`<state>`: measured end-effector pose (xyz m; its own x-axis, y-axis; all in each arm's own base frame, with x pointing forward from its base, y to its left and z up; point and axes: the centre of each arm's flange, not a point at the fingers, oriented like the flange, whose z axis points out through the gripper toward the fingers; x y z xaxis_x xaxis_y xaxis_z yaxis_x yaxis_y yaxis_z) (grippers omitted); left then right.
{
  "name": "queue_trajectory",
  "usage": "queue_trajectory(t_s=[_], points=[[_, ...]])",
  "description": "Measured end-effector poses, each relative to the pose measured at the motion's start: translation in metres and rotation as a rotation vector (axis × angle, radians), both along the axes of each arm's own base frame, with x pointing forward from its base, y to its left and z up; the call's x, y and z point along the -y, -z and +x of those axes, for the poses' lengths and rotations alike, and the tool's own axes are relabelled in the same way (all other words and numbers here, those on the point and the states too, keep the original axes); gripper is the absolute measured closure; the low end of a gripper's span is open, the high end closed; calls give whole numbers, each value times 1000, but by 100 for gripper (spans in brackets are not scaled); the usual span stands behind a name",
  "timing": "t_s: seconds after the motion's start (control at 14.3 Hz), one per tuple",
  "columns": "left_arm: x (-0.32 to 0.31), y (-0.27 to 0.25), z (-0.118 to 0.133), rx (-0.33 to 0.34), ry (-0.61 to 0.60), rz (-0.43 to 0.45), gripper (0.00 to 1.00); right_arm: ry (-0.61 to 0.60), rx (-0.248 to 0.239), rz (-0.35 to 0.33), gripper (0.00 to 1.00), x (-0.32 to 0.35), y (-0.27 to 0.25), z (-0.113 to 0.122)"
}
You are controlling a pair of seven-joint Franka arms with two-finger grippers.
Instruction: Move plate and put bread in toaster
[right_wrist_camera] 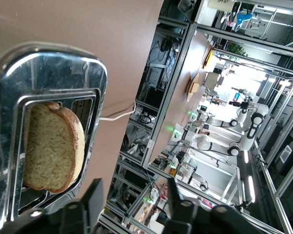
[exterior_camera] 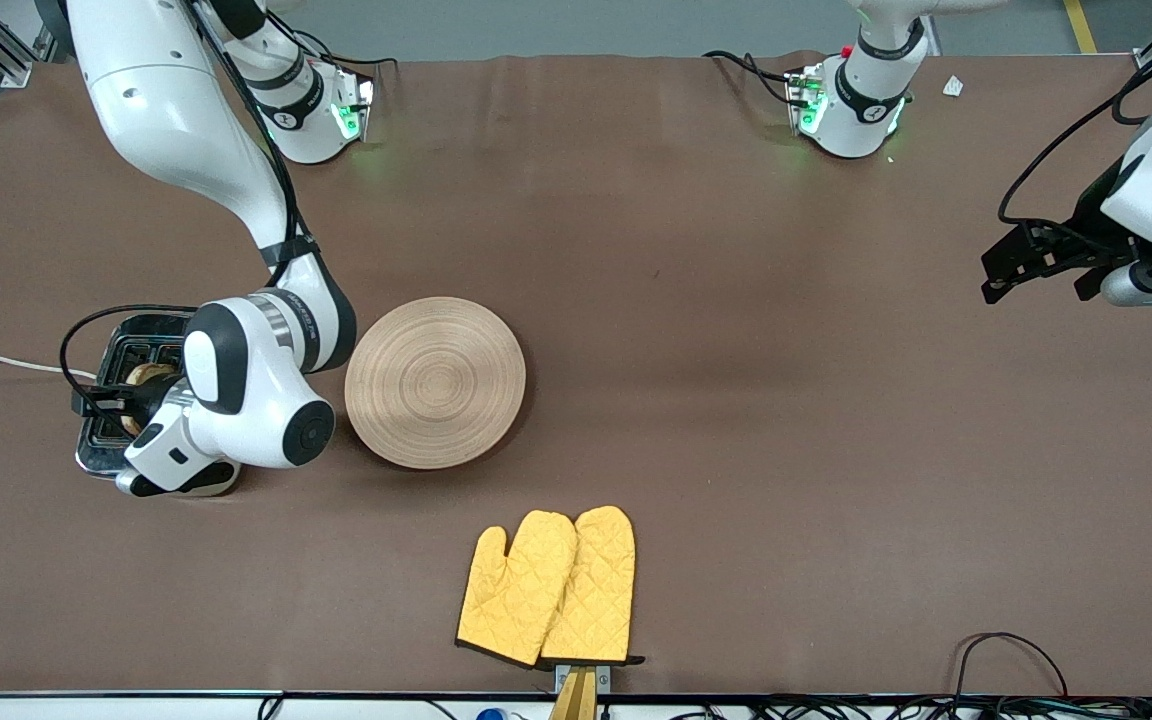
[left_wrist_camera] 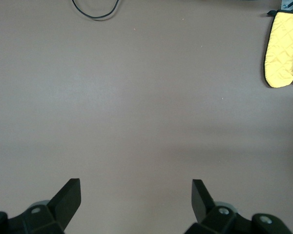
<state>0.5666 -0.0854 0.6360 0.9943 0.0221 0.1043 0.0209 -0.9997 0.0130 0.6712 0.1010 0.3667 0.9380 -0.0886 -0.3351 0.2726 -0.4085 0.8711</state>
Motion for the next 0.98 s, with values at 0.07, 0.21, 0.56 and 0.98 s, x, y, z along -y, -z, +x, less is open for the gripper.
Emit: queue_trajectory(t_s=[0.07, 0.21, 0.56, 0.98], points=[[0, 0, 0, 0, 0, 0, 0, -8, 23, 19, 25, -9, -11, 2], [0, 0, 0, 0, 0, 0, 0, 9, 66, 124, 4, -28, -35, 3], [0, 0, 0, 0, 0, 0, 0, 196, 181, 515, 0, 0, -150, -17], [0, 0, 0, -1, 0, 0, 0, 405, 395, 935, 0, 128, -309, -94]])
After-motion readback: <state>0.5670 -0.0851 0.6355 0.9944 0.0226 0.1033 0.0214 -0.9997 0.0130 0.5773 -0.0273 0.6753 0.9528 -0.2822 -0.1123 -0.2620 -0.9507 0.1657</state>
